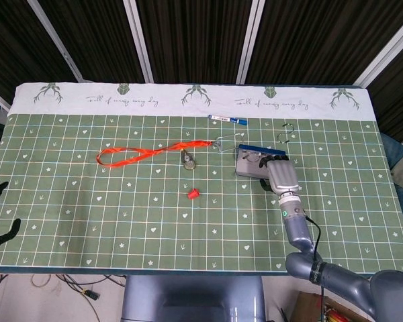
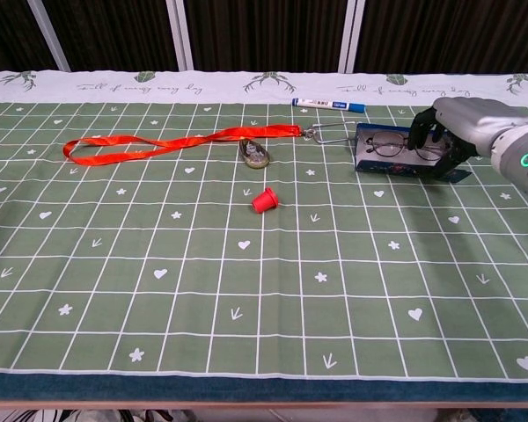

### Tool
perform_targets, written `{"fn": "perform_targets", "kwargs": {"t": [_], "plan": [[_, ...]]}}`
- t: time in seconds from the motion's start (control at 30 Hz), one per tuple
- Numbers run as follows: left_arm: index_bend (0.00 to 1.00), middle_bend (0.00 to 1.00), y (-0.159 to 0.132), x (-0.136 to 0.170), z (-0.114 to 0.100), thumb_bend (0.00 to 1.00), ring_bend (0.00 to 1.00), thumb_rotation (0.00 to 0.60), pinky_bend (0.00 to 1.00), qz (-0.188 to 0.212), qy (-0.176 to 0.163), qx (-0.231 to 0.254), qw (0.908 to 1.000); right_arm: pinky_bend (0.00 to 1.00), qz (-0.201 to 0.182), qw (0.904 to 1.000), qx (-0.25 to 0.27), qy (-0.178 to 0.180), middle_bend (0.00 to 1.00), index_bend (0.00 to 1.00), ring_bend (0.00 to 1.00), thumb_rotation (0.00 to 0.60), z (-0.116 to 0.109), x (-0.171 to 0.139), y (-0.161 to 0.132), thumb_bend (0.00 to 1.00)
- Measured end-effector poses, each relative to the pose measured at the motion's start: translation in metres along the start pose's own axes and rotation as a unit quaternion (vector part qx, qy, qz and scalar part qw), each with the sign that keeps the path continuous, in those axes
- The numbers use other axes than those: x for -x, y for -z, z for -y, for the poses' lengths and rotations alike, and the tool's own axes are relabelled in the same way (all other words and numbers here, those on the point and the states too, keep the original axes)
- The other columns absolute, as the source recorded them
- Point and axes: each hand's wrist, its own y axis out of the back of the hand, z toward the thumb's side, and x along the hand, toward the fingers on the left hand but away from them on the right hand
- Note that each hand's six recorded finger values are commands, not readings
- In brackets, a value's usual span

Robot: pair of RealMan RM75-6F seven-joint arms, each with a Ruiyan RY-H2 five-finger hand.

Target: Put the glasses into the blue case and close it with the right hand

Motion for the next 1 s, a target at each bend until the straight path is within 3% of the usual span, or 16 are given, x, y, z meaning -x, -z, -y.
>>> {"fn": "perform_targets", "kwargs": {"t": [0.23,0.53,1.0], "plan": [[0.08,0.0,0.0,0.0,0.0,0.35,0.0,0.6,0.0,0.0,0.0,0.001,1.0,0.26,0.009,0.9999,0.004,0.013,0.39,0.45,0.34,0.6,-0.005,0.011,0.002,0.4],[0.08,0.0,0.001,0.0,0.0,0.35,0.0,0.6,0.0,-0.001,0.002,0.002,1.0,0.26,0.017,0.9998,0.007,-0.01,0.41,0.49,0.34,0.6,0.009,0.015,0.006,0.41],[0.08,0.0,0.001,0.0,0.0,0.35,0.0,0.6,0.0,-0.001,0.003,0.0,1.0,0.26,0.013,0.9997,0.017,-0.009,0.42,0.56,0.35,0.6,0.006,0.012,0.003,0.5]]}}
